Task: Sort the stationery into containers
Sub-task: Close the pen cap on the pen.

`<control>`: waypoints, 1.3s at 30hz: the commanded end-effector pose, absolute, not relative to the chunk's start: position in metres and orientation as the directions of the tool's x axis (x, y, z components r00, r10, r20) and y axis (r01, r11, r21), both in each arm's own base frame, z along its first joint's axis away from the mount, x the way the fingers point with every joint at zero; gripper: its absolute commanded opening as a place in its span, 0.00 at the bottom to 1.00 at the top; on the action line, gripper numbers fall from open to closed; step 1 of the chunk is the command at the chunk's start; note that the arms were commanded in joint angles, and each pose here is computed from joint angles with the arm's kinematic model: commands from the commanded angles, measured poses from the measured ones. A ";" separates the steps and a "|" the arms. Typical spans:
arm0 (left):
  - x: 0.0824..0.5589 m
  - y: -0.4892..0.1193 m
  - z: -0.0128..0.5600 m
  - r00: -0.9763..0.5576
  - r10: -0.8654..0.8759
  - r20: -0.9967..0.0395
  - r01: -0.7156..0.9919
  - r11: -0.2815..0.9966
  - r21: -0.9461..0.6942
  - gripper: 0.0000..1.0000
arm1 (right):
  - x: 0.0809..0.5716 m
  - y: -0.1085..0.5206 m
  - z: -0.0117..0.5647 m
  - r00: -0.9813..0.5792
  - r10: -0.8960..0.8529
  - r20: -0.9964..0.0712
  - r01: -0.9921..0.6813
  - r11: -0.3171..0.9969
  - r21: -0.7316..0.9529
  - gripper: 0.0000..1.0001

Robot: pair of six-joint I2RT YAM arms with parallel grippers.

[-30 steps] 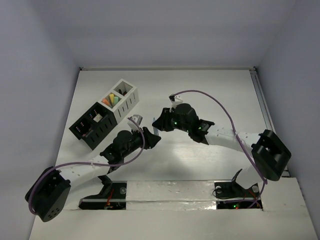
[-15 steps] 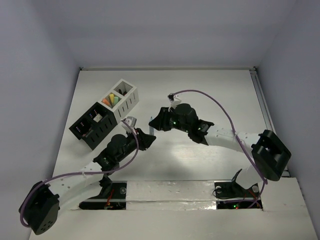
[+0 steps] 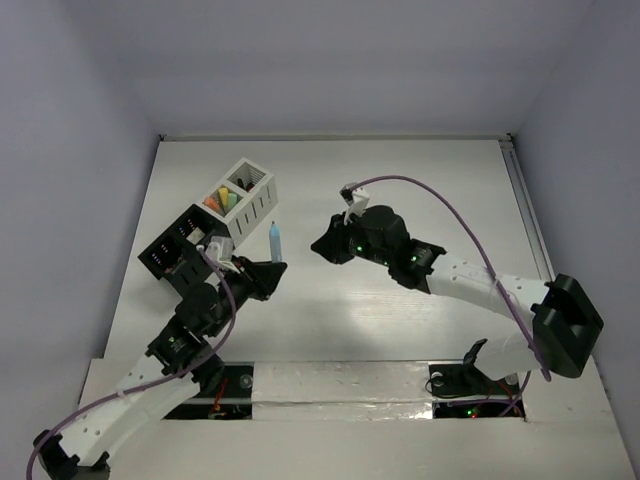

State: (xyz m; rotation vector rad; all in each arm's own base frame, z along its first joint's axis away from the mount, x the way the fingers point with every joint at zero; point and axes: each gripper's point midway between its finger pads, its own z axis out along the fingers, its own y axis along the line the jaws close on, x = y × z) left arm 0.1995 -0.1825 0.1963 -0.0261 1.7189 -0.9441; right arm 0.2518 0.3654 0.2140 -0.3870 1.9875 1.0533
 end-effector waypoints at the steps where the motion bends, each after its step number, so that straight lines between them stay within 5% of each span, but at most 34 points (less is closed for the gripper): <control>1: 0.198 -0.164 0.240 -0.305 -0.513 -0.803 0.412 0.689 -0.596 0.00 | 0.251 0.369 0.204 -0.570 0.016 -0.821 -0.654 0.597 0.465 0.14; 5: 0.186 -0.161 0.271 -0.290 -0.534 -0.795 0.461 0.650 -0.604 0.00 | 0.249 0.390 0.177 -0.596 -0.113 -0.795 -0.701 0.555 0.447 0.22; 8: 0.178 -0.155 0.291 -0.268 -0.522 -0.810 0.478 0.658 -0.582 0.00 | 0.256 0.416 0.155 -0.598 -0.202 -0.775 -0.727 0.543 0.420 0.63; 12: 0.169 -0.142 0.324 -0.213 -0.536 -0.817 0.502 0.658 -0.562 0.00 | 0.255 0.450 0.123 -0.596 -0.309 -0.741 -0.760 0.517 0.395 0.74; 33: 0.169 -0.132 0.349 -0.141 -0.531 -0.835 0.510 0.684 -0.522 0.00 | 0.254 0.487 0.028 -0.503 -0.600 -0.622 -0.794 0.605 0.059 0.58; 39: 0.172 -0.136 0.342 -0.154 -0.527 -0.836 0.503 0.686 -0.526 0.00 | 0.256 0.474 0.011 -0.501 -0.641 -0.581 -0.769 0.638 -0.040 0.20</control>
